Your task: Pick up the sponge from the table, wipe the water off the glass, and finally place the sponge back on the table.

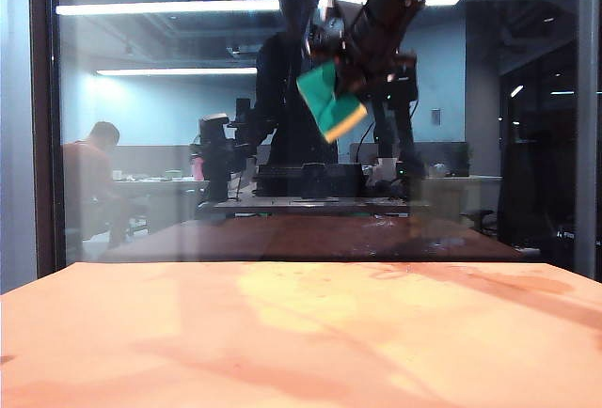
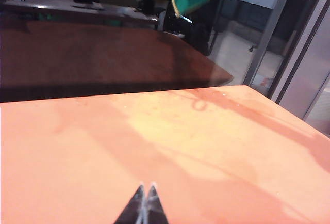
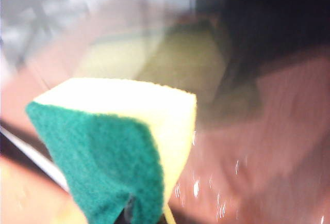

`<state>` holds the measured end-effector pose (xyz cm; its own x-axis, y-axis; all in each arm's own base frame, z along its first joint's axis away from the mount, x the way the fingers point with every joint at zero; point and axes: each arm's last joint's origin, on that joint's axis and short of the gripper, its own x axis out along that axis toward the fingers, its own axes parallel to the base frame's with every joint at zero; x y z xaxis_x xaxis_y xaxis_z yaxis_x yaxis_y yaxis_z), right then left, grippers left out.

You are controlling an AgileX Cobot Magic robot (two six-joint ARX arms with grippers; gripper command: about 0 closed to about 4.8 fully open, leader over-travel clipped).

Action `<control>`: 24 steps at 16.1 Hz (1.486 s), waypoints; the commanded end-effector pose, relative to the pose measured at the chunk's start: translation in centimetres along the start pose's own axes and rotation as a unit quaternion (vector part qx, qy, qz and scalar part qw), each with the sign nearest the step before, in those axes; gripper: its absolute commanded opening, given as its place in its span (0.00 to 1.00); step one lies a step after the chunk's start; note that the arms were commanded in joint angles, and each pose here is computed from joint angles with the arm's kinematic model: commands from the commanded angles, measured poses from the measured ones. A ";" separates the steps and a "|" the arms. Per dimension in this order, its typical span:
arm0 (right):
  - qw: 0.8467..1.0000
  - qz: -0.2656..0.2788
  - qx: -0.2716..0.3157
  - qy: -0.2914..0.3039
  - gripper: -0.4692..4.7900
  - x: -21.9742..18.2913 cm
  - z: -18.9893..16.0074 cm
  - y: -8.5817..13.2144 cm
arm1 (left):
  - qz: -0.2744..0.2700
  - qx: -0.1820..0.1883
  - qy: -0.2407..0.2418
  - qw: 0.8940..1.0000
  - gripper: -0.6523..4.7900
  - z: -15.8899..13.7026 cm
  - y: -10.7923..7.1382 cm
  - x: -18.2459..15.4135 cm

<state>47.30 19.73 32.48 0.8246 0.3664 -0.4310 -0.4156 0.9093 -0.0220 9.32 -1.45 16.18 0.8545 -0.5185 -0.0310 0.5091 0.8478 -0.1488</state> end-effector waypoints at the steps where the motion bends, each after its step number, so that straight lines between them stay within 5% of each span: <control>1: 1.000 0.000 -0.001 0.000 0.08 0.1 0.0 0.1 | -0.001 0.005 -0.006 1.000 0.11 0.2 0.0 0.0; 10: 0.979 -0.046 -0.007 -0.197 0.08 -6.0 6.6 -0.3 | -0.001 0.005 -0.006 1.000 0.11 0.2 0.0 0.0; 15: 0.981 -0.053 -0.006 -0.185 0.08 -8.5 7.4 -1.0 | -0.001 0.005 -0.006 1.000 0.11 0.2 0.0 0.0; 24: 0.977 -0.112 0.011 -0.181 0.08 -16.5 9.1 -7.4 | -0.001 0.005 -0.006 1.000 0.11 0.2 0.0 0.0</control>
<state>40.99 9.32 47.05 0.9761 0.1996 -0.0859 -0.2047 0.9772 -0.0558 9.31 -1.45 16.19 0.8545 -0.5185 -0.0303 0.5092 0.8478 -0.1484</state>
